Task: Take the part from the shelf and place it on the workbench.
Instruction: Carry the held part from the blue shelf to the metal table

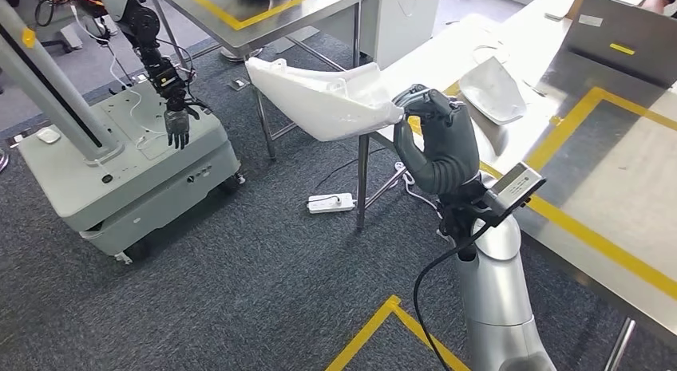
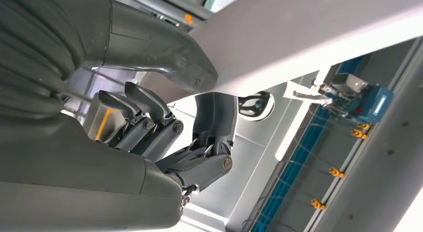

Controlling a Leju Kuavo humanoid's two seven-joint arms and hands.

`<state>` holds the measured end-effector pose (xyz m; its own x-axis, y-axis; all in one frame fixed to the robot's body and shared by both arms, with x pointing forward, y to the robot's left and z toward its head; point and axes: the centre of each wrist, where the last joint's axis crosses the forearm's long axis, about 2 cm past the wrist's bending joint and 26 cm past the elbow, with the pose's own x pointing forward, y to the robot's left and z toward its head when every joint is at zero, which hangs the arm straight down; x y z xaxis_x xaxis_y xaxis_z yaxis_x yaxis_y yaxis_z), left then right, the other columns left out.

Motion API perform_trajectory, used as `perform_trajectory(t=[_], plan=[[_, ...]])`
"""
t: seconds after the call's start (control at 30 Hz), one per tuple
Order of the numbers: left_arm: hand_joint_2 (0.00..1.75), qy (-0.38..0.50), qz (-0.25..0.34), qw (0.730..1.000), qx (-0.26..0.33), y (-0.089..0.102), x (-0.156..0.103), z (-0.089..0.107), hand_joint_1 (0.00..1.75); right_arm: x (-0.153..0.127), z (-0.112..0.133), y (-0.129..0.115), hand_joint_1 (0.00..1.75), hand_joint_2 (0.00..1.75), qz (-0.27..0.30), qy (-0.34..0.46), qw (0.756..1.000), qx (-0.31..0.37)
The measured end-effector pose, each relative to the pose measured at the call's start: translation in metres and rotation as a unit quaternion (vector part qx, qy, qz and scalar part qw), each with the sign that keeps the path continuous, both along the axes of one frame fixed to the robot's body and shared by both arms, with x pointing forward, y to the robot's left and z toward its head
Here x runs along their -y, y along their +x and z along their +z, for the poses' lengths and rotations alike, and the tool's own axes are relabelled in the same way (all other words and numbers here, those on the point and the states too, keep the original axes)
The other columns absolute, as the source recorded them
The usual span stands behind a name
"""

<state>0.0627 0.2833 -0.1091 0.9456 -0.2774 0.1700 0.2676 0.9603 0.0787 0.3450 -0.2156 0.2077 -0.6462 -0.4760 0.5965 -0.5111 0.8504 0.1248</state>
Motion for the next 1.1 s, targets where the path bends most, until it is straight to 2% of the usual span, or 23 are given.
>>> perform_trajectory(t=[0.23,0.57,0.9,1.1], plan=[[1.75,0.004,0.026,1.0,0.001,-0.01,-0.001,-0.001,0.0,-0.004,0.003,0.0,1.75,1.75,0.015,-0.012,1.0,0.0],[1.75,0.008,0.034,0.999,-0.015,-0.016,0.004,-0.002,0.0,-0.003,0.009,0.004,1.75,1.75,0.025,-0.019,0.999,0.004],[1.75,-0.01,0.007,1.0,-0.007,0.008,0.013,0.002,0.0,0.04,0.013,0.003,1.75,1.75,-0.021,-0.026,0.999,0.026],[1.75,-0.006,0.013,1.0,-0.021,0.01,0.009,0.002,0.0,0.042,0.011,0.003,1.75,1.75,-0.023,-0.029,0.999,0.021]])
